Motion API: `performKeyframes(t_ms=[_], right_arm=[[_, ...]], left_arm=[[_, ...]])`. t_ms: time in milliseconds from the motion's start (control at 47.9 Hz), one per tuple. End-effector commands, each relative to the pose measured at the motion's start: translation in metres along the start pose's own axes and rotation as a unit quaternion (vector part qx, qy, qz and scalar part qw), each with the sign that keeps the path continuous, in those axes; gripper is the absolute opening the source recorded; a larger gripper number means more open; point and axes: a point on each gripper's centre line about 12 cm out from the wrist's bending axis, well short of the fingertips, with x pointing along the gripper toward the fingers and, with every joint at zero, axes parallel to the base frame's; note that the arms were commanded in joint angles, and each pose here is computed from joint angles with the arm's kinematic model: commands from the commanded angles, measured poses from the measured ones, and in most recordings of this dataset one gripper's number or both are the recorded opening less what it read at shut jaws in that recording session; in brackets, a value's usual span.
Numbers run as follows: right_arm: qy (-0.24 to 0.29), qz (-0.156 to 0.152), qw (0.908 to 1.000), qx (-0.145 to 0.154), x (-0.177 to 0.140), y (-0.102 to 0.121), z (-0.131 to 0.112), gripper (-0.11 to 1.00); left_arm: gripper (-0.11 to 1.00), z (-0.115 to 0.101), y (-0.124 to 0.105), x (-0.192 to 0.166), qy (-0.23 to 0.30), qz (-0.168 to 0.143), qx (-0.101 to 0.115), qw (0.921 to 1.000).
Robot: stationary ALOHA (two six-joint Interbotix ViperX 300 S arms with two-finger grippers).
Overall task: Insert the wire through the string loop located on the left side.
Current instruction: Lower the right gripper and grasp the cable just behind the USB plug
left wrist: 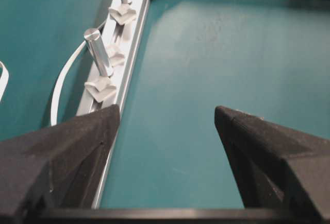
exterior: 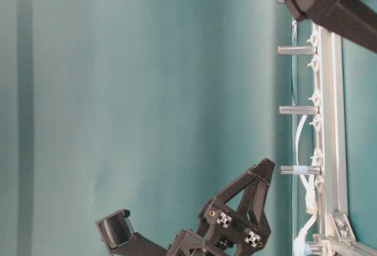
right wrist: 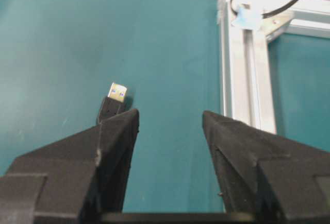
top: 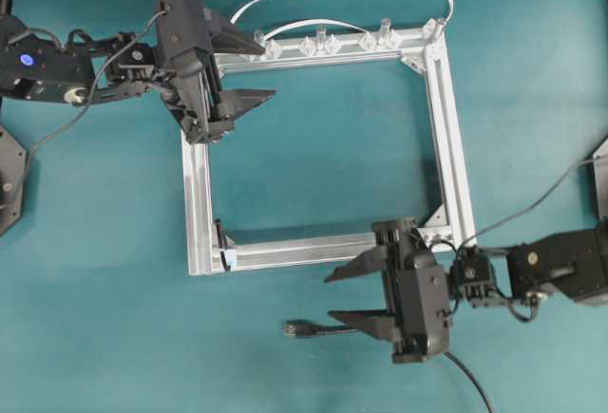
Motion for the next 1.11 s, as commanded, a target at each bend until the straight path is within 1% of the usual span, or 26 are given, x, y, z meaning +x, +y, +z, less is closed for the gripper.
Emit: performKeyframes(t_ms=[0, 146, 292, 417, 605, 856, 1002, 1085], right_arm=[[-0.028, -0.015, 0.9994, 0.016, 0.001, 0.009, 0.016, 0.63], [-0.034, -0.041, 0.9984, 0.020, 0.004, 0.021, 0.014, 0.63], [-0.024, -0.050, 0.9981, 0.028, 0.008, 0.033, 0.006, 0.63], [-0.025, -0.050, 0.9979, 0.031, 0.012, 0.037, 0.005, 0.63], [-0.017, -0.050, 0.9982, 0.029, 0.015, 0.038, 0.000, 0.63], [0.005, -0.048, 0.9986, 0.023, 0.018, 0.038, -0.013, 0.63], [0.029, -0.039, 0.9986, 0.020, 0.020, 0.041, -0.023, 0.63], [0.034, -0.036, 0.9986, 0.017, 0.020, 0.043, -0.025, 0.63]], left_arm=[[0.85, 0.012, -0.001, -0.003, -0.019, -0.001, 0.006, 0.9998], [0.85, 0.011, -0.002, -0.003, -0.018, -0.002, 0.007, 0.9998], [0.85, 0.011, -0.002, -0.003, -0.018, -0.003, 0.008, 0.9998], [0.85, 0.012, -0.003, -0.004, -0.019, -0.003, 0.008, 0.9998], [0.85, 0.012, -0.010, -0.004, -0.019, -0.012, 0.012, 0.9997], [0.85, 0.009, -0.016, -0.004, -0.005, -0.021, 0.016, 0.9996], [0.85, 0.008, -0.017, -0.004, 0.001, -0.023, 0.016, 0.9996], [0.85, 0.008, -0.017, -0.004, 0.001, -0.023, 0.016, 0.9996]])
